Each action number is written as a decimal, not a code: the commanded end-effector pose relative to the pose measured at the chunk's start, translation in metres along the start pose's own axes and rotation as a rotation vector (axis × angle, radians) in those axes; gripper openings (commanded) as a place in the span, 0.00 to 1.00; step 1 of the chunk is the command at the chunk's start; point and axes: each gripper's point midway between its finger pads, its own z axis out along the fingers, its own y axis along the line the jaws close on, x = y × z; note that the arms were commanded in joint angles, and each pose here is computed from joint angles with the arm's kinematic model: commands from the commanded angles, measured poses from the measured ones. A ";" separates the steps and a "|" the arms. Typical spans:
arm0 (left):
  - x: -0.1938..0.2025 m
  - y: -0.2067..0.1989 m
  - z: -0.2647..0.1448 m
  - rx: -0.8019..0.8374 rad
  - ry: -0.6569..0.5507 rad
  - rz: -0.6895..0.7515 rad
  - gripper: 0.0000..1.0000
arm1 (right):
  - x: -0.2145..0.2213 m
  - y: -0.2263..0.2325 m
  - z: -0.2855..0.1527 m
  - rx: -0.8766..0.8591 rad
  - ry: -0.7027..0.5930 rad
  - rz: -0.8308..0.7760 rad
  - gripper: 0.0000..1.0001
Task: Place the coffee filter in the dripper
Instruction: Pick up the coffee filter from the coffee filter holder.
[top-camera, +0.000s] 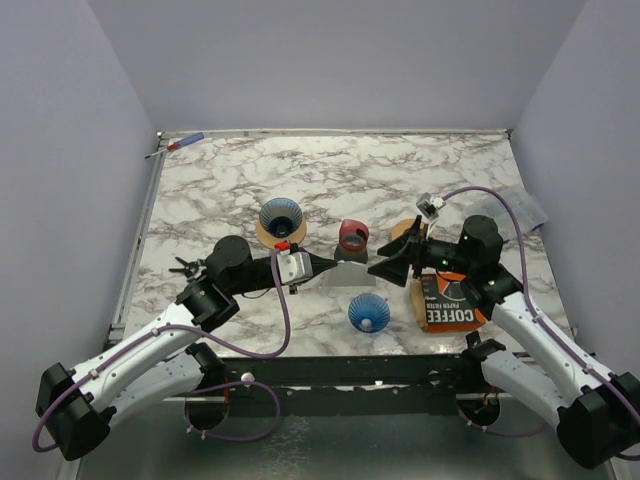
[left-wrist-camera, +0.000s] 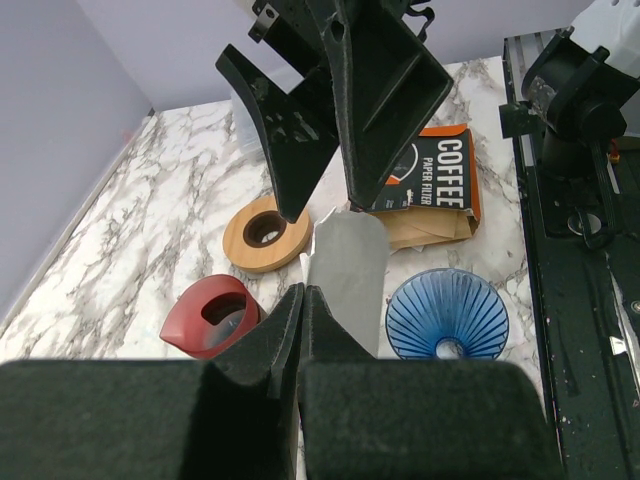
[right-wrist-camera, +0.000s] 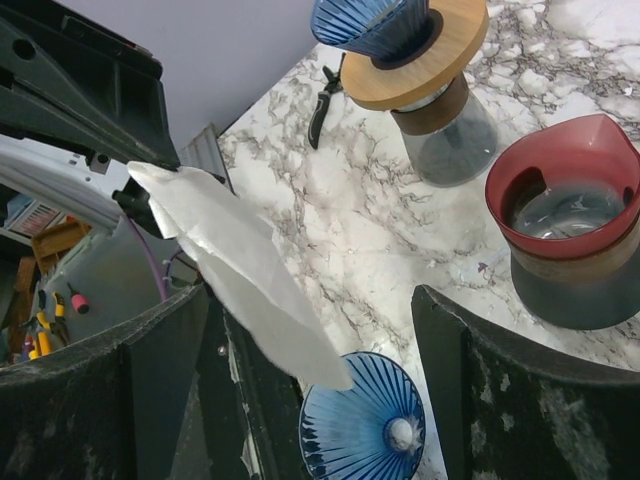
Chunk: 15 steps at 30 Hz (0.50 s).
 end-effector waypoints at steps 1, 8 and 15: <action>-0.002 0.002 -0.001 -0.008 -0.015 0.005 0.00 | 0.005 -0.004 0.003 0.002 0.027 0.014 0.87; -0.002 0.001 -0.001 -0.004 -0.015 0.003 0.00 | -0.001 -0.007 0.005 0.017 0.006 0.020 0.87; -0.001 0.002 -0.001 -0.009 -0.012 0.004 0.00 | -0.014 0.003 -0.001 0.022 -0.042 -0.008 0.87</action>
